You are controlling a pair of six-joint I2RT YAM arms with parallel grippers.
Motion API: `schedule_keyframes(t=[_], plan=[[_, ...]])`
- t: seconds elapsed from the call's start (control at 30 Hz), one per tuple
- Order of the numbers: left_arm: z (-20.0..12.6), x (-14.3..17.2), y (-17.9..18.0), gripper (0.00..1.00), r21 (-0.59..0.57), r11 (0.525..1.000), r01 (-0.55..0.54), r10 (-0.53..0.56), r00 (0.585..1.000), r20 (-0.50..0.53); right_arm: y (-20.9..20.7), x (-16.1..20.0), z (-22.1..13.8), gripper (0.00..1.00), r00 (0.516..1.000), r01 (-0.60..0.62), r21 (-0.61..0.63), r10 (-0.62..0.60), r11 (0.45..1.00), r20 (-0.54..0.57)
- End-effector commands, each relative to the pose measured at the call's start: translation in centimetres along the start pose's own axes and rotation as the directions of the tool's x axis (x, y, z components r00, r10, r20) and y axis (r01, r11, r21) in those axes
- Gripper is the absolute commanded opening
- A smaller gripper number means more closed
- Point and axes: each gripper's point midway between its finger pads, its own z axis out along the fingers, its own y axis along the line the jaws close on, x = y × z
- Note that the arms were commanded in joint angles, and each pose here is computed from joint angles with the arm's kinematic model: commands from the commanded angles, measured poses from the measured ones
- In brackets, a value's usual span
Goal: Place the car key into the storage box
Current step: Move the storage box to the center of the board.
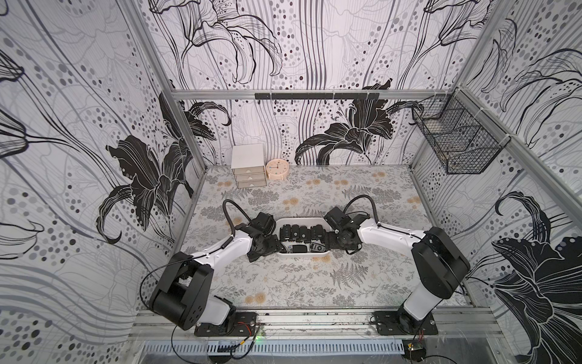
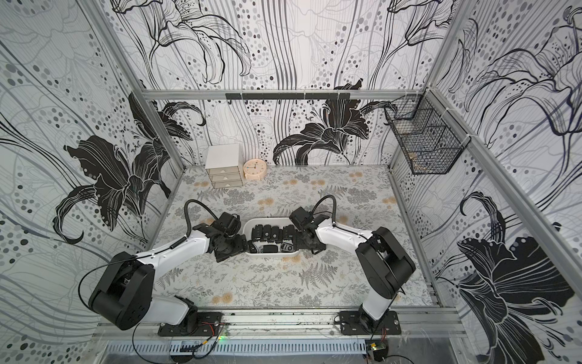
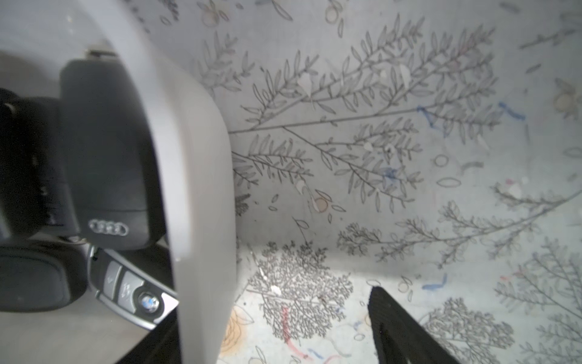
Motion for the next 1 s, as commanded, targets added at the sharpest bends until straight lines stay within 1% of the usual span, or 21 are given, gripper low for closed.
schedule_keyframes(t=[0.0,0.27,0.57,0.77,0.97], plan=[[0.0,1.4,1.2,0.84,-0.037,0.999,0.023,-0.024,1.000,-0.014,-2.0,2.6,-0.4,0.82,0.998,-0.016,0.043,0.018,0.999,-0.054],[0.1,4.4,1.5,0.84,-0.048,0.998,0.035,-0.037,0.998,-0.041,-4.0,5.8,-0.4,0.83,0.996,-0.025,0.064,0.030,0.998,-0.085],[-0.1,8.1,2.5,0.84,-0.072,0.996,0.045,-0.049,0.997,-0.057,-5.4,8.2,-1.0,0.83,0.995,-0.033,0.056,0.038,0.998,-0.090],[-0.6,9.0,3.3,0.84,-0.095,0.994,0.045,-0.050,0.997,-0.052,-5.5,9.4,-1.5,0.83,0.995,-0.042,0.043,0.046,0.998,-0.091],[-1.1,8.6,3.6,0.84,-0.105,0.993,0.050,-0.053,0.998,-0.024,-5.5,10.4,-1.7,0.83,0.994,-0.055,0.030,0.057,0.998,-0.092]])
